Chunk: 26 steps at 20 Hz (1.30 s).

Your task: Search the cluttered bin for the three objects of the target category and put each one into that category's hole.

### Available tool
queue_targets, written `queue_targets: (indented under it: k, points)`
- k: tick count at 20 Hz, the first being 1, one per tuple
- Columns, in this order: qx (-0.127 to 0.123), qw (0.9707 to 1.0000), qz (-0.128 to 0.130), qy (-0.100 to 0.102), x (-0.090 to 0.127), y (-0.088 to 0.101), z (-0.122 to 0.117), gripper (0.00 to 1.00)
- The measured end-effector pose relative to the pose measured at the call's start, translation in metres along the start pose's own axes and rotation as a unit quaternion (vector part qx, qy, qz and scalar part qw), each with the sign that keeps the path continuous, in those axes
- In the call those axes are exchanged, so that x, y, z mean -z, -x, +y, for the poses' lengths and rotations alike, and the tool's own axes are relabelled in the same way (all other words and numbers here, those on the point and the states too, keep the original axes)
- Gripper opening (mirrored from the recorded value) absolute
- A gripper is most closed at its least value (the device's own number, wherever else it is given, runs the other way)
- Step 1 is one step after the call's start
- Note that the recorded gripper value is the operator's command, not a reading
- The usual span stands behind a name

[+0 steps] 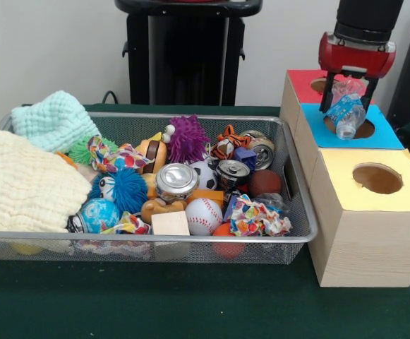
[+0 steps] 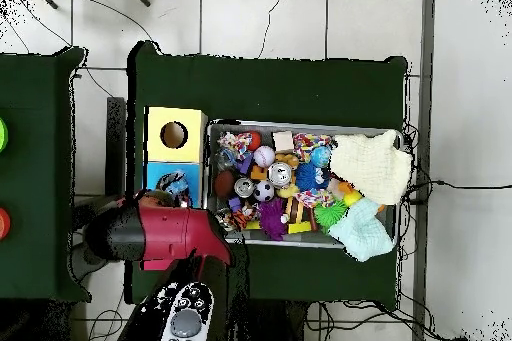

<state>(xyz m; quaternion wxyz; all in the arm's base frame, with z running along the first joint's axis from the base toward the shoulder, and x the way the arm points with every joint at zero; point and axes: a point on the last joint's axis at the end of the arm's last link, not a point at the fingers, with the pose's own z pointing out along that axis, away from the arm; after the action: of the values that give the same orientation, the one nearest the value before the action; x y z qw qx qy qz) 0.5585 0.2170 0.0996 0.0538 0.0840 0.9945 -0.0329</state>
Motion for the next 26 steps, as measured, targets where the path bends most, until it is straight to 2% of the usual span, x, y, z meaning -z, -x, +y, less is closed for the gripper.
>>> queue_targets:
  k: [26]
  points:
    - [-0.011, 0.9984, -0.050, 0.022, 0.057, 0.028, -0.002, 1.00]
